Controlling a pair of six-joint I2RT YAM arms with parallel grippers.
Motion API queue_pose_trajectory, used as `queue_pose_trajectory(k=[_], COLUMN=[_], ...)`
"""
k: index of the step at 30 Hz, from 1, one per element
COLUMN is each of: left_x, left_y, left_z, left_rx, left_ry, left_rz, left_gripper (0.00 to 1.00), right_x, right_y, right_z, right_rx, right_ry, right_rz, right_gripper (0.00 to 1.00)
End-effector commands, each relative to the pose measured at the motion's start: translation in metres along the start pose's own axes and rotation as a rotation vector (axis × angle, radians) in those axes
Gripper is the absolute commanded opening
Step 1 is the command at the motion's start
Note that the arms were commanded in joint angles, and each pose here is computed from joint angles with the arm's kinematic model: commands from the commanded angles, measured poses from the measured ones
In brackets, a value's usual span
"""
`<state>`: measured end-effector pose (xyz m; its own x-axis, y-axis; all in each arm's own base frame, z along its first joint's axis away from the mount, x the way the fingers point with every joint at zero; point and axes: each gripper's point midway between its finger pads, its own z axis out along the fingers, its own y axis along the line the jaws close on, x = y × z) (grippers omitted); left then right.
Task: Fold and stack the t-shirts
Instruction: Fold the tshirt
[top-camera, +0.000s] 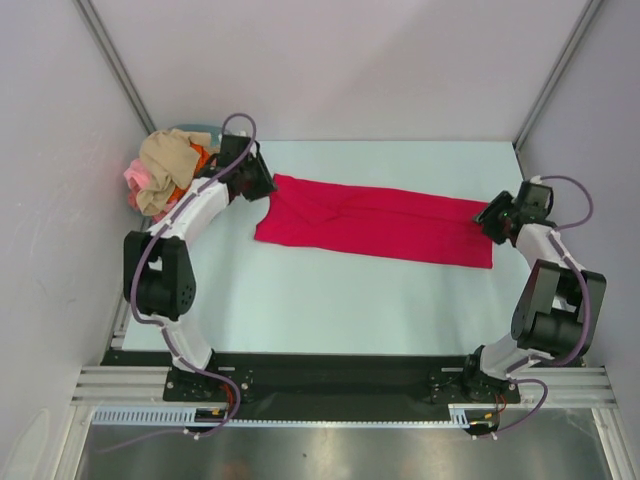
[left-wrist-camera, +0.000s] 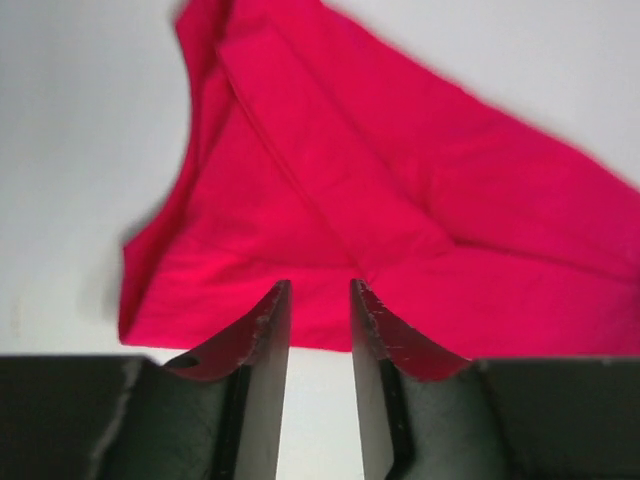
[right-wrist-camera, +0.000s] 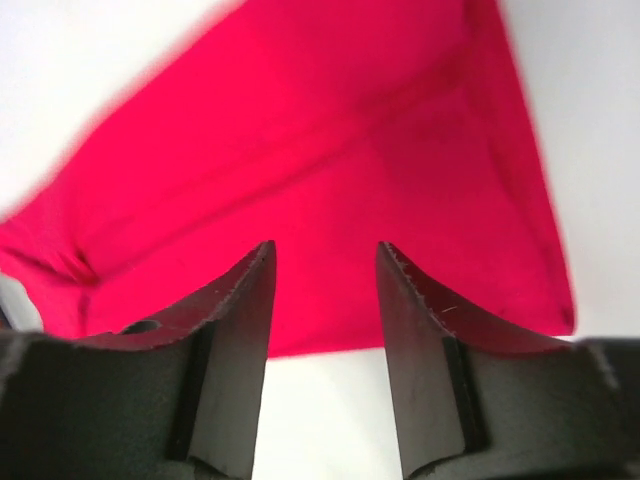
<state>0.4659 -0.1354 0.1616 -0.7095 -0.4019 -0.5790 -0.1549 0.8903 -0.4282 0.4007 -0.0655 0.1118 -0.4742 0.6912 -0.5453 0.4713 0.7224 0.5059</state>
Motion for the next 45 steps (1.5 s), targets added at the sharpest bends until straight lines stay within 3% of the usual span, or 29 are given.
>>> queue_pose_trajectory(k=[1,6,11,18,22,29,33,37,45], left_x=[0.039,0.059,0.079,0.081,0.069,0.060,0.070,0.082,0.089], left_y=[-0.008,0.011,0.050,0.081,0.068,0.035,0.043,0.056,0.085], left_z=[0.024,0.054,0.078,0.080,0.062,0.045,0.057,0.069,0.070], left_rx=[0.107,0.043,-0.084,-0.201,-0.169,-0.071,-0.081,-0.102,-0.182], left_ry=[0.098,0.146,0.195,0.187,0.150,0.126,0.166,0.208,0.219], left_rz=[0.024,0.025,-0.031,-0.010,-0.001,0.009,0.012,-0.003,-0.031], left_gripper=[0.33,0.27,0.24,0.21,0.22,0.24,0.24,0.23,0.21], right_x=[0.031,0.047,0.062,0.067,0.053,0.037,0.051,0.074,0.095], right_y=[0.010,-0.005,-0.057,-0.114,-0.108,-0.058,-0.044,-0.061,-0.120], right_z=[0.015,0.030,0.038,0.022,0.006,-0.009,0.005,0.018,-0.006], right_rx=[-0.071,-0.048,0.137,0.274,0.286,0.130,0.014,0.011,0.183], right_ry=[0.093,0.133,0.162,0.128,0.086,0.056,0.107,0.177,0.167], right_rz=[-0.052,-0.054,0.010,0.098,0.076,0.076,0.129,0.205,0.235], right_gripper=[0.47,0.40,0.34,0.30,0.30,0.31,0.22,0.08,0.04])
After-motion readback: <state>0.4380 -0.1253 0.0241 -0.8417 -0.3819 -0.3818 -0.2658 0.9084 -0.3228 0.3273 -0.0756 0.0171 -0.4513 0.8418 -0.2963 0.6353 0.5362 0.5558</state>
